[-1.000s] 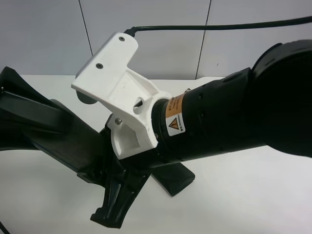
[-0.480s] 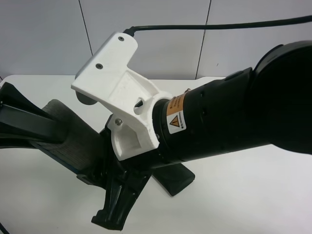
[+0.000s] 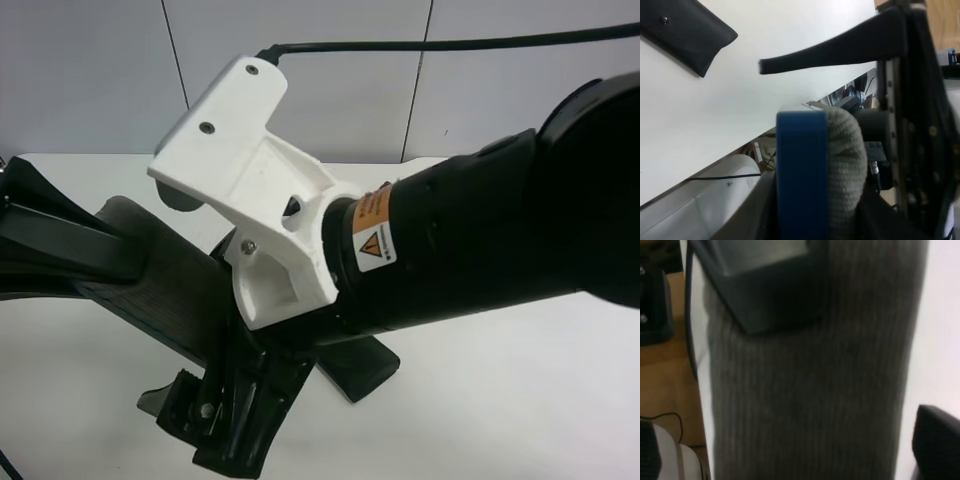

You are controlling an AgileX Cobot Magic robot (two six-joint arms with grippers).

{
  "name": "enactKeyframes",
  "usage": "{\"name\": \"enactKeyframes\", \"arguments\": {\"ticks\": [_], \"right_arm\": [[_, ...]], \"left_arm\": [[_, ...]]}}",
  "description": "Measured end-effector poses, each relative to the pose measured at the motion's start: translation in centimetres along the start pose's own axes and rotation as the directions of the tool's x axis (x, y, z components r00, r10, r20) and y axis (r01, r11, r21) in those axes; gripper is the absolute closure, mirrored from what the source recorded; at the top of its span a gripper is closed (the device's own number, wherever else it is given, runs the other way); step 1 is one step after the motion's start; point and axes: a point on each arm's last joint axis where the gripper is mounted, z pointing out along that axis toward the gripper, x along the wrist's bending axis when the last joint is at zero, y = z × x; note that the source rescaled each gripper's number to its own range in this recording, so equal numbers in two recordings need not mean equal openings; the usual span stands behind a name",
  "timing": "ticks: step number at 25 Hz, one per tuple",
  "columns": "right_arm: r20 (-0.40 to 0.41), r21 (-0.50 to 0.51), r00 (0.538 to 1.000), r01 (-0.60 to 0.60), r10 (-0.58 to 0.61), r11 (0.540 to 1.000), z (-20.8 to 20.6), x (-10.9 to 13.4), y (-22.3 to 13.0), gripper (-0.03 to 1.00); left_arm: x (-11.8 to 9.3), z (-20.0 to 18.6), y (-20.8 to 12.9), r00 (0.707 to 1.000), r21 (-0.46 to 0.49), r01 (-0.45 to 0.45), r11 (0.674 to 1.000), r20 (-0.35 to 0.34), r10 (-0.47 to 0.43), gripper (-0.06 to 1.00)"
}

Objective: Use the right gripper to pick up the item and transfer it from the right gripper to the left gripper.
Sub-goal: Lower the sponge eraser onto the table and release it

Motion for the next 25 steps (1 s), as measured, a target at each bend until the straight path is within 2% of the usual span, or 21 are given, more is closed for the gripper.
{"name": "enactKeyframes", "arguments": {"ticks": [6, 10, 15, 22, 25], "right_arm": [[-0.050, 0.020, 0.999, 0.007, -0.006, 1.000, -3.5, 0.7, 0.1, -0.02], [-0.090, 0.057, 0.995, -0.028, 0.033, 0.998, -6.4, 1.4, -0.3, -0.02], [-0.115, 0.177, 0.987, -0.092, 0.114, 0.980, -10.2, 2.2, -1.7, -0.02], [-0.035, 0.385, 0.971, -0.206, 0.237, 0.900, -15.0, 2.8, -4.8, -0.02], [0.018, 0.357, 0.966, -0.249, 0.259, 0.900, -16.9, 2.7, -5.4, -0.02]], "left_arm": [[0.0, 0.0, 0.0, 1.000, 0.000, 0.000, 1.000, 0.000, 0.000, 0.94], [0.0, 0.0, 0.0, 1.000, 0.000, 0.000, 1.000, 0.000, 0.000, 0.94], [0.0, 0.0, 0.0, 1.000, 0.000, 0.000, 1.000, 0.000, 0.000, 0.94], [0.0, 0.0, 0.0, 1.000, -0.001, 0.000, 1.000, 0.000, 0.000, 0.94], [0.0, 0.0, 0.1, 1.000, -0.007, 0.000, 1.000, -0.002, 0.000, 0.94]]}}
